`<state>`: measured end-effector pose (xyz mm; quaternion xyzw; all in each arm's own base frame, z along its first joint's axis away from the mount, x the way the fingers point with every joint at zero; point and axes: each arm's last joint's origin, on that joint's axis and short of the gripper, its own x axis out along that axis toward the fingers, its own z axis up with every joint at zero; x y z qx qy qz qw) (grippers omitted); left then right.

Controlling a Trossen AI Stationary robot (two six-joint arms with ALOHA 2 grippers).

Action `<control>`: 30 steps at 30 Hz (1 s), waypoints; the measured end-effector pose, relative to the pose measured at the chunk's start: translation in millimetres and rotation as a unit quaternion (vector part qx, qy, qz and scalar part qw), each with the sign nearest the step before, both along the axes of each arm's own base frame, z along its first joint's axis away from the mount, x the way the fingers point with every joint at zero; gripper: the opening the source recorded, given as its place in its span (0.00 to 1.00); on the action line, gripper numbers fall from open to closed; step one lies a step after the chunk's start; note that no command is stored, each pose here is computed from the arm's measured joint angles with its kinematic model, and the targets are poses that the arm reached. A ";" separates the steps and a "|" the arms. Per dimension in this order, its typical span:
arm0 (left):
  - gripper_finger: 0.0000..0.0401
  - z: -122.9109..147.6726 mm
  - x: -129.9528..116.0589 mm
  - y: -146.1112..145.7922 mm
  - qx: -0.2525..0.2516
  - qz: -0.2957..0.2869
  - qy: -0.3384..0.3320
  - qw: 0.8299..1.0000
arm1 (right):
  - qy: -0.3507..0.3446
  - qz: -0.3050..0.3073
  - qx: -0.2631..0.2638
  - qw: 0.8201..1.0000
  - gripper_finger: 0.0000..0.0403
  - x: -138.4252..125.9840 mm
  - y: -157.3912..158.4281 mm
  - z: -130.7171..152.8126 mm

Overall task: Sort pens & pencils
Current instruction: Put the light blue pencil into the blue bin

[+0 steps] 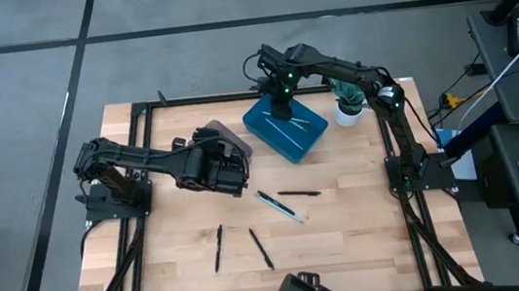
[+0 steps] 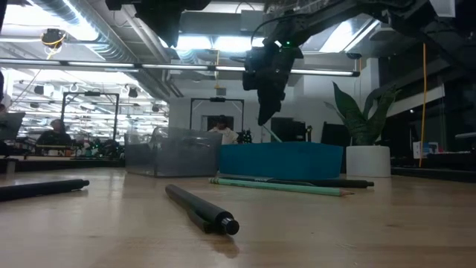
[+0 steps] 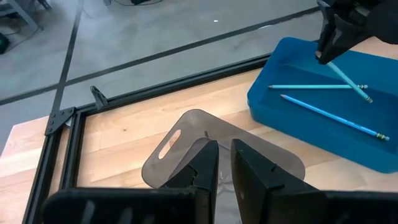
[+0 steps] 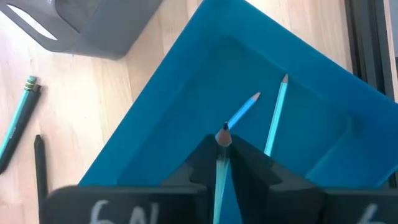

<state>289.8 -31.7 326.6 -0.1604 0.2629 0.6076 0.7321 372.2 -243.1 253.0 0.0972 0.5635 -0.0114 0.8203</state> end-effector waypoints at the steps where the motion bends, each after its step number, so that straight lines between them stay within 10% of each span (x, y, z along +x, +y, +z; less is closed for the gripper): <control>1: 0.10 0.0 0.0 0.0 0.000 0.000 0.000 1.000 | 0.000 0.000 0.000 1.000 0.12 0.0 0.0 0.1; 18: 0.10 0.0 0.0 0.0 0.002 -0.007 0.010 1.000 | -0.006 -0.002 0.010 1.000 0.22 0.4 0.5 0.4; 30: 0.10 -15.8 -7.6 7.9 -0.052 -0.025 0.100 0.993 | -0.065 0.062 0.289 0.953 0.21 -5.2 43.7 23.4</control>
